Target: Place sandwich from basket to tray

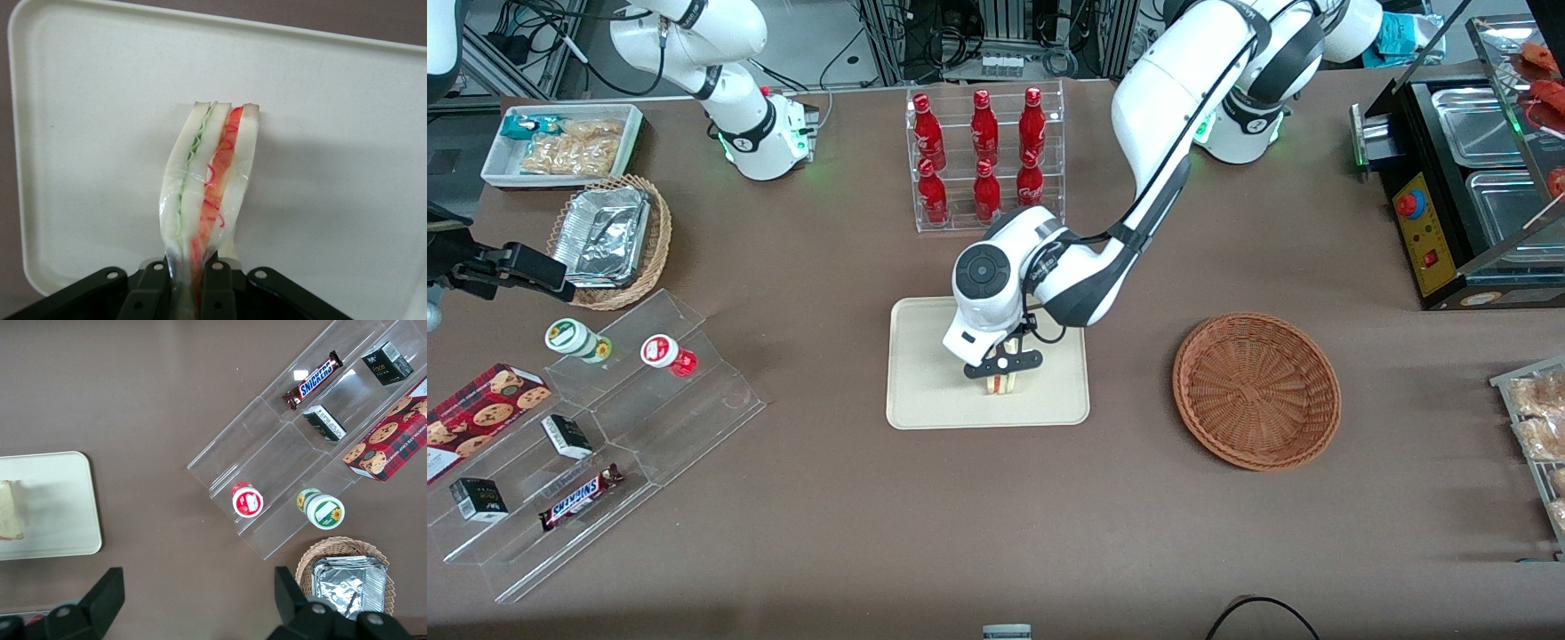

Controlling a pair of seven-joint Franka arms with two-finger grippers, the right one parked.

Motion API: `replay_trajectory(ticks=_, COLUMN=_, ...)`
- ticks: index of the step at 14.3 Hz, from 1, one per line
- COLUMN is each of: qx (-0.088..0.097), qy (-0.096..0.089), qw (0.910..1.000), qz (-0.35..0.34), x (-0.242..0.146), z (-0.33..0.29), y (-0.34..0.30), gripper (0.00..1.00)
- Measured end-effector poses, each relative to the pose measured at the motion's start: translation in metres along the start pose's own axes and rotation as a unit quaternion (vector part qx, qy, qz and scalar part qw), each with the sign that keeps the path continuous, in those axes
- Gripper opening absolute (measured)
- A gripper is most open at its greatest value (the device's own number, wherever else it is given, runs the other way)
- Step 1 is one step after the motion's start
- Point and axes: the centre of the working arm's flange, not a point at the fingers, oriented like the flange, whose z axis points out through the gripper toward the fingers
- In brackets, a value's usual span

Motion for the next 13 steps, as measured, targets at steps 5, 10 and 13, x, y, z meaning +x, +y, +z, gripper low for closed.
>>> replay_trajectory(ticks=5, qx=-0.006, qy=0.002, qw=1.0000, qz=0.005, x=-0.004, z=0.005, y=0.008, gripper=0.26)
replay_trajectory(ticks=10, qx=-0.018, qy=0.018, qw=0.9997, qz=0.006, x=-0.004, z=-0.047, y=0.010, gripper=0.74)
replay_trajectory(ticks=13, qx=-0.010, qy=0.033, qw=0.9994, qz=-0.002, x=0.001, z=-0.093, y=-0.005, gripper=1.00)
